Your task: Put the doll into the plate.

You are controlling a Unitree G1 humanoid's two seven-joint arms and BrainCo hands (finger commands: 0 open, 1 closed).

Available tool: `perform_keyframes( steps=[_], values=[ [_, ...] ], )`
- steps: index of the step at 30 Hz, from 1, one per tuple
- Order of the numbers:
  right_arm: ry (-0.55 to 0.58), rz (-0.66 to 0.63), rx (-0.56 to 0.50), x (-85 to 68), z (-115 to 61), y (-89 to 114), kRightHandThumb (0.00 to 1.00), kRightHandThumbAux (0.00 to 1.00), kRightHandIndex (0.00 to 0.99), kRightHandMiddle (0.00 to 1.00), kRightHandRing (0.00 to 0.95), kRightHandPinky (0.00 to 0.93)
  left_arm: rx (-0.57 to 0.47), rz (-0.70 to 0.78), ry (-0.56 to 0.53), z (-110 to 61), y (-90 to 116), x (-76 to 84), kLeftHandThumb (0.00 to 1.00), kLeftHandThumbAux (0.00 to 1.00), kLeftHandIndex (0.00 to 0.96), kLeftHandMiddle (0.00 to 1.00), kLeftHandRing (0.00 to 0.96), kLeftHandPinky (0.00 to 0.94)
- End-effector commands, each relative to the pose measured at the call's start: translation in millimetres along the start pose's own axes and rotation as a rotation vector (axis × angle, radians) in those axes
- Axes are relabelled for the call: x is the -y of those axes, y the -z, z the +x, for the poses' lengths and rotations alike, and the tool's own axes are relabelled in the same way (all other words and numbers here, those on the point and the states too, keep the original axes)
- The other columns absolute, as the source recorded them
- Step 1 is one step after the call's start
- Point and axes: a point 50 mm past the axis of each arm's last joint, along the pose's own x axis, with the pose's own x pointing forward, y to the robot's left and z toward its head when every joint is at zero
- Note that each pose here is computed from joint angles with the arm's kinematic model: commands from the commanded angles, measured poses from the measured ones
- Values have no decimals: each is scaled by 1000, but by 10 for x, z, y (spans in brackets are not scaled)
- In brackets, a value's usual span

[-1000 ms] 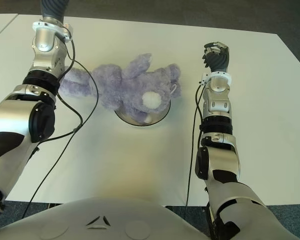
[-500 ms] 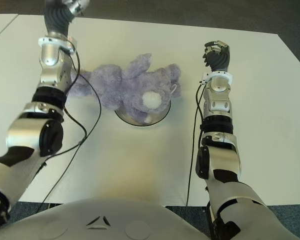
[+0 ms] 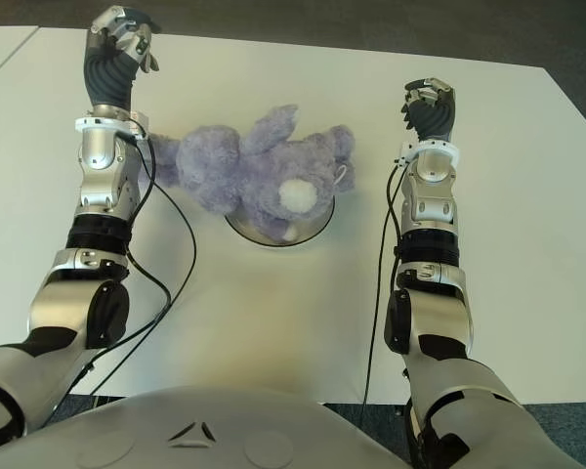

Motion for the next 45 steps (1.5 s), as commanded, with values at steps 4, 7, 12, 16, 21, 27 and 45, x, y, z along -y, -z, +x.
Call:
perform_keyframes(
  steps=[4,7,12,16,21,27,45],
  values=[
    [9,20,-20,49,-97,101,716,714,435,714,730,740,-78,-25,-59,-236,168,-97,713,703,443,858,862,868],
    [13,26,-15,44,-145,120,716,714,435,714,731,743,-86,-34,-68,-271,185,-102,714,702,443,860,866,869],
    [22,34,-11,40,-203,141,716,714,435,711,729,738,-95,-47,-80,-314,203,-105,715,702,444,862,869,869],
    [35,39,-10,37,-250,163,716,714,435,707,727,736,-98,-58,-91,-361,220,-102,715,702,444,862,869,869],
    [78,46,-15,35,-359,206,715,714,434,704,727,737,-108,-69,-122,-447,250,-99,715,702,444,864,870,871],
    [108,46,-14,41,-467,219,714,715,434,702,729,741,-119,-71,-179,-503,268,-109,716,702,443,868,872,874],
    [150,89,-32,-5,-826,261,715,715,434,700,729,742,-180,-68,-209,-717,330,-171,715,702,443,871,879,879]
  ],
)
